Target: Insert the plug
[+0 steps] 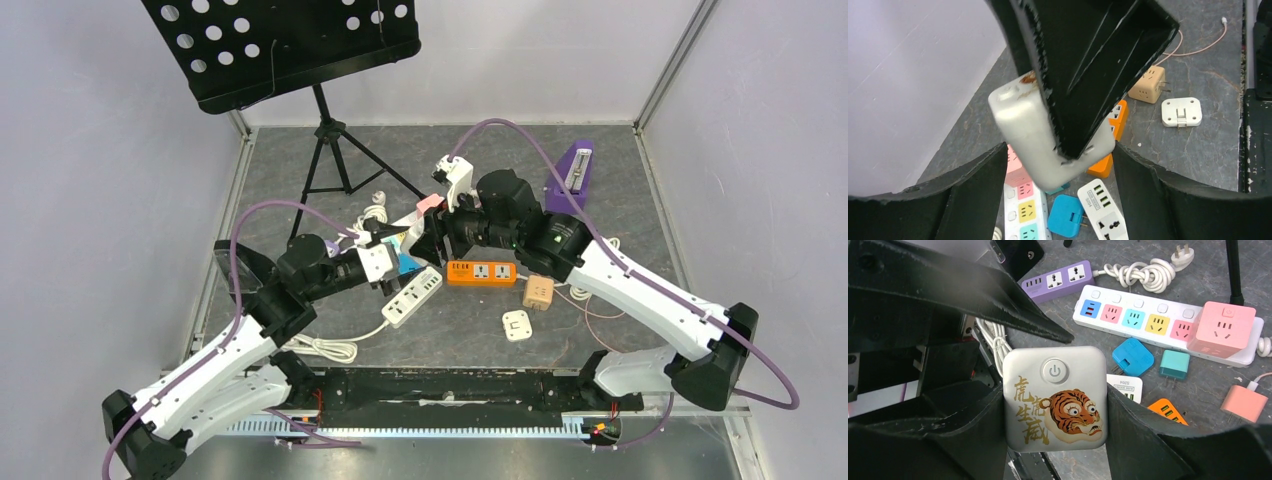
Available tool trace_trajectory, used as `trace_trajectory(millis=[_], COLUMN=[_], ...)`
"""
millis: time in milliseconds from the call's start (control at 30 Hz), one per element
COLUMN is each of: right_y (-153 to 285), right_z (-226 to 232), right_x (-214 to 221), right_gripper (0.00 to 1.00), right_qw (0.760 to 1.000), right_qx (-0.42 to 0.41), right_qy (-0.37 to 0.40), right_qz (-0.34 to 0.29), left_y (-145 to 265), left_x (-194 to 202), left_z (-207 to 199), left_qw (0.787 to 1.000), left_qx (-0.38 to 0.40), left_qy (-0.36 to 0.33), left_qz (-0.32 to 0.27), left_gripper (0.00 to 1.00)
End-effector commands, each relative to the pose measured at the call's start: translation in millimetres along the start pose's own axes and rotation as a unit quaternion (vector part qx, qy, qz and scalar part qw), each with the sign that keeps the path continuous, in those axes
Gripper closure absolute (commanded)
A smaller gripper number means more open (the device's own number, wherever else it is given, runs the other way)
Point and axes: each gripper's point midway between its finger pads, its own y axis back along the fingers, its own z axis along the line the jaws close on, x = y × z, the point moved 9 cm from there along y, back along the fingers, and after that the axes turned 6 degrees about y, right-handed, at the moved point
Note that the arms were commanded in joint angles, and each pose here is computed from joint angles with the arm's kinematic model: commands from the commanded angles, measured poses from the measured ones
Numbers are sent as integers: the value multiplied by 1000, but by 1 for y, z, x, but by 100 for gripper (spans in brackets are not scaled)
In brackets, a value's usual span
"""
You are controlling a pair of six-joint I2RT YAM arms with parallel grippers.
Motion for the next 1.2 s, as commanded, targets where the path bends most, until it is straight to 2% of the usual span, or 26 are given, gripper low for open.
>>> trace_trajectory(millis=[0,267,367,433,533,600,667,700,733,967,1067,1167], right_y=[1,0,1,1,0,0,-1,-1,-1,-3,-6,-8], right_z=[7,5,6,6,5,5,6,5,4,0,1,2], right_x=[-25,-26,-27,-27,-25,-24,-24,-24,-24,-20,-18,-16], right_gripper=[100,100,100,100,100,100,100,97,92,55,49,47], right_qw=[998,998,996,996,995,994,993,993,992,990,991,991], right_qx=[-24,-14,-20,-20,-19,-20,-20,-17,-14,8,0,-5], right_qy=[1,2,1,1,-1,-4,-7,-9,-10,-36,-39,-41], right_qz=[-50,-69,-81,-87,-96,-105,-114,-118,-122,-138,-132,-128], left_y=[-7,-9,-10,-10,-12,-13,-14,-15,-15,-11,-9,-8], left_x=[-19,-14,-13,-13,-11,-10,-9,-8,-9,-15,-16,-15], left_z=[2,1,2,3,1,0,0,1,1,4,4,4], left_qw=[998,998,995,992,989,988,988,987,987,983,983,983], left_qx=[-2,-27,-52,-71,-75,-77,-82,-85,-88,-104,-109,-111], left_qy=[-27,22,59,85,103,109,113,116,117,120,116,115], left_qz=[-57,-55,-55,-61,-74,-74,-71,-70,-71,-88,-89,-86], left_gripper=[18,18,24,30,46,61,82,95,98,98,98,98])
